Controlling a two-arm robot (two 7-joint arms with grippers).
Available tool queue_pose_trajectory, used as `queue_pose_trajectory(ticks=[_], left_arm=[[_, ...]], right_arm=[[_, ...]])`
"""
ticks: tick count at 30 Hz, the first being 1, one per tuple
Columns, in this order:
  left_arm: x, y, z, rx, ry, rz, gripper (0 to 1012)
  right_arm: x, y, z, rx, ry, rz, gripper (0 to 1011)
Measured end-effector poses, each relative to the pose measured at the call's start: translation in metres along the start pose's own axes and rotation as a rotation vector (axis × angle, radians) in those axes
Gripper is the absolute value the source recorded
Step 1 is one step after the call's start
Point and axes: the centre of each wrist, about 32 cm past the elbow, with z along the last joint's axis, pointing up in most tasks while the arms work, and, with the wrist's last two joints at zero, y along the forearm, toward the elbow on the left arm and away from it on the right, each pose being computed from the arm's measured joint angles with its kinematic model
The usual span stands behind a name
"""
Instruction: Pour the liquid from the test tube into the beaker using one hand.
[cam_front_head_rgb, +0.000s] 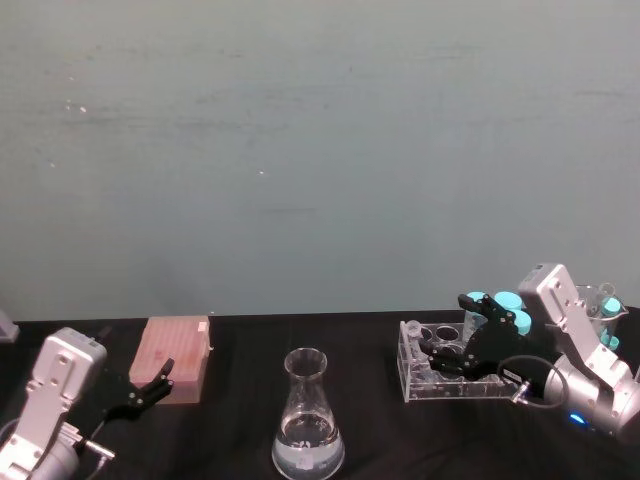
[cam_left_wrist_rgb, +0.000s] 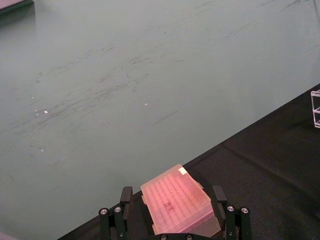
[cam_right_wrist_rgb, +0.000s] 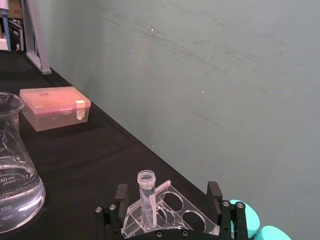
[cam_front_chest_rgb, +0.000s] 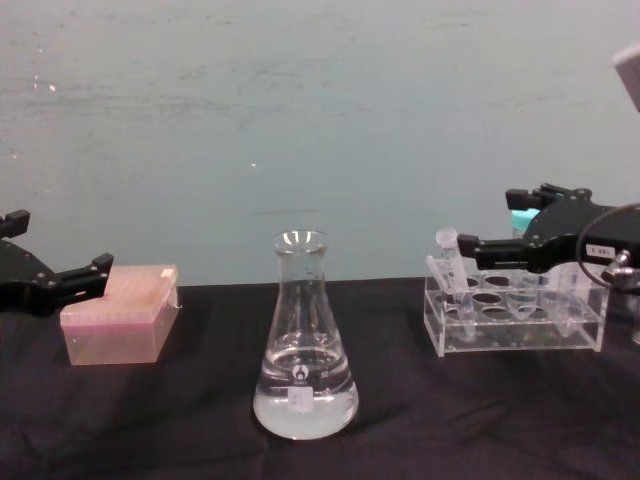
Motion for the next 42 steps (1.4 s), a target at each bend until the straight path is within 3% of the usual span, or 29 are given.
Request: queue_pose_trajectory(ticks=[21, 42], left_arm=[[0.0, 0.0, 0.0, 0.0, 0.0, 0.0, 1000], [0.0, 0.0, 0.0, 0.0, 0.0, 0.0, 1000]], right_arm=[[0.005, 0.02, -0.003, -0.039, -0.009, 0.077, 1000], [0.003, 0.032, -0.006, -0.054, -0.007, 0.09, 1000]])
